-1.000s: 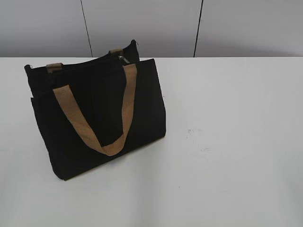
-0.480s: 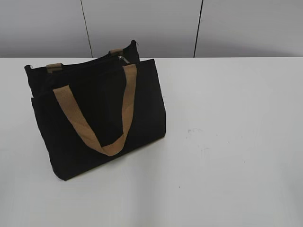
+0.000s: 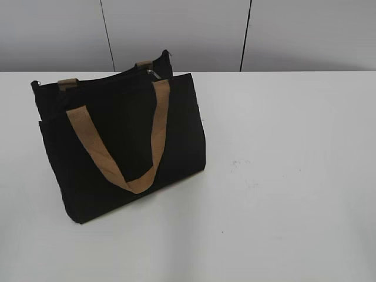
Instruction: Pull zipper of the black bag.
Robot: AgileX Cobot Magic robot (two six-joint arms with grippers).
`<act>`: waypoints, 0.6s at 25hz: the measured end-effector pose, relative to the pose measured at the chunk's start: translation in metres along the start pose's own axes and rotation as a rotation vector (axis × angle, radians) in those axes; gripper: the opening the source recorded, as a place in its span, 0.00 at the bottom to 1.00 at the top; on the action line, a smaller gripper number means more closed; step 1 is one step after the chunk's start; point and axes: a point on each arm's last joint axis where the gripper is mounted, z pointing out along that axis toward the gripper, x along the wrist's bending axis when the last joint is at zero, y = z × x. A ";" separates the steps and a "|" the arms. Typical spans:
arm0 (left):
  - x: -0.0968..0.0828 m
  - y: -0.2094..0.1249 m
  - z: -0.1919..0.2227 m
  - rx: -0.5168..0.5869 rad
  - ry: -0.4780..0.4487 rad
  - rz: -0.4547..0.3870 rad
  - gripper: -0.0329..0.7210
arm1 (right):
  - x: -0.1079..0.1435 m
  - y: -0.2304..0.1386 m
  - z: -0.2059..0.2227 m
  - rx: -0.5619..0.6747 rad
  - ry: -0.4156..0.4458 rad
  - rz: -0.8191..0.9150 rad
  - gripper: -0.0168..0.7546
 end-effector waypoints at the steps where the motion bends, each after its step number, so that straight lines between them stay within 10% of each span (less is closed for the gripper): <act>1: 0.000 0.000 0.000 0.000 0.000 0.000 0.59 | 0.000 0.000 0.000 0.000 0.000 0.000 0.67; 15: 0.000 0.000 0.000 0.000 -0.002 -0.001 0.59 | 0.000 0.000 0.000 0.000 0.003 0.001 0.67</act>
